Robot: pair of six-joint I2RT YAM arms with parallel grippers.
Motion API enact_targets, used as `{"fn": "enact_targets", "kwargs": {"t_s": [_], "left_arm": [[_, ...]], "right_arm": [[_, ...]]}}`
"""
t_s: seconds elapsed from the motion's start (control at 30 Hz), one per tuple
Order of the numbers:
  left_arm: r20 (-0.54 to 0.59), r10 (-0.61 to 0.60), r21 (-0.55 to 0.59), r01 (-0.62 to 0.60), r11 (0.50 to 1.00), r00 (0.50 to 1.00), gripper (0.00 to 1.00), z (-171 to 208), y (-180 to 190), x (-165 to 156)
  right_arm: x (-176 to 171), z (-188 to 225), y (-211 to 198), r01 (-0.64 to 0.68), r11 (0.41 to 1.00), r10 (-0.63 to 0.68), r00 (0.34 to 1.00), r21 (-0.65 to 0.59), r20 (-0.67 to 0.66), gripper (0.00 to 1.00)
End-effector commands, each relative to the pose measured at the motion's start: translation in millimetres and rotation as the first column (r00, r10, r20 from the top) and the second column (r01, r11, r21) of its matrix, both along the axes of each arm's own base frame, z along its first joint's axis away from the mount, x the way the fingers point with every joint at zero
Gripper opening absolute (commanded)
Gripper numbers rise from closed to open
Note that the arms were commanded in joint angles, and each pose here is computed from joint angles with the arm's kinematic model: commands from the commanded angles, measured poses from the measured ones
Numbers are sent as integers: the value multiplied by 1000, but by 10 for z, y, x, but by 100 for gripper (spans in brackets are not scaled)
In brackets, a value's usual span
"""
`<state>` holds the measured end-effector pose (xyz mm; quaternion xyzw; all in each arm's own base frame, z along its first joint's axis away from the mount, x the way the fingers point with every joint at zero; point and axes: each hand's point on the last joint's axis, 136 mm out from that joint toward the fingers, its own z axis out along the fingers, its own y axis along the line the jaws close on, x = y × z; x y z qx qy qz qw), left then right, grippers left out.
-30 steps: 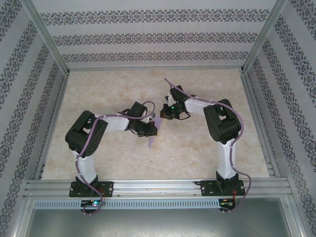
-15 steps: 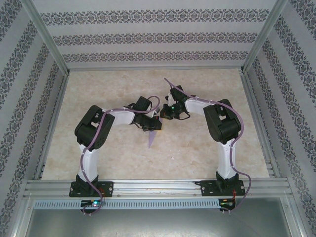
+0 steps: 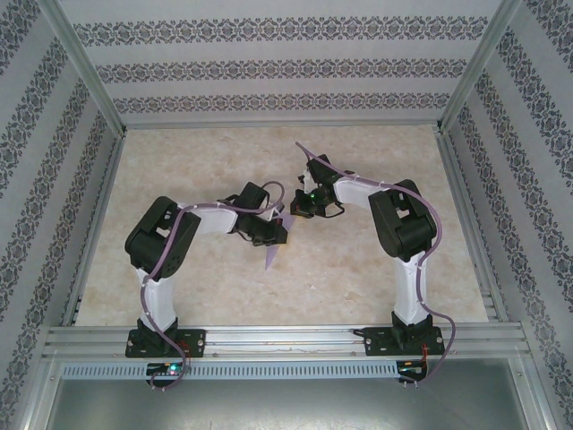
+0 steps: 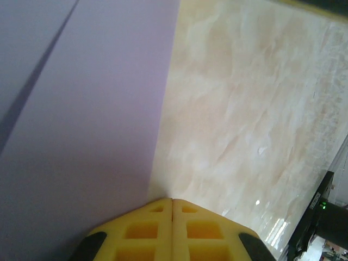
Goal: Fold a paper plane with a square sheet of paper (fold left side to right side)
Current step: Fold the wing for the fifth time at the center of the table.
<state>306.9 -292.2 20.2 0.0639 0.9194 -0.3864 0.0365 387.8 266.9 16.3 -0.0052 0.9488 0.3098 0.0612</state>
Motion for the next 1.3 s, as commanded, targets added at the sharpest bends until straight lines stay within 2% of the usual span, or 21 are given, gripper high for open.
{"fn": "enact_targets", "kwargs": {"t_s": [0.0, 0.57, 0.77, 0.97, 1.13, 1.27], "left_arm": [[-54, -5, 13, 6, 1000, 999, 4, -8, 131, -216], [-95, 53, 34, -50, 998, 994, 5, -77, 452, -749], [-75, 67, 30, -65, 997, 995, 5, -49, 523, -845], [85, 64, 9, -65, 998, 994, 10, 336, 531, -683], [282, 95, 68, -119, 991, 955, 14, 657, 716, -424], [434, 151, 132, -229, 965, 888, 22, 859, 987, -197]], "right_arm": [[-76, -318, -250, 20, 990, -28, 998, -140, -57, 0], [-47, -324, -271, 19, 987, -28, 998, -157, -55, 0], [-20, -302, -258, 18, 988, -25, 999, -153, -46, 0], [287, 314, -119, -13, 993, 21, 997, -120, 74, 0], [412, 838, -152, -16, 981, 51, 983, -194, 177, 18], [308, 993, -216, 23, 966, 35, 976, -259, 215, 32]]}}
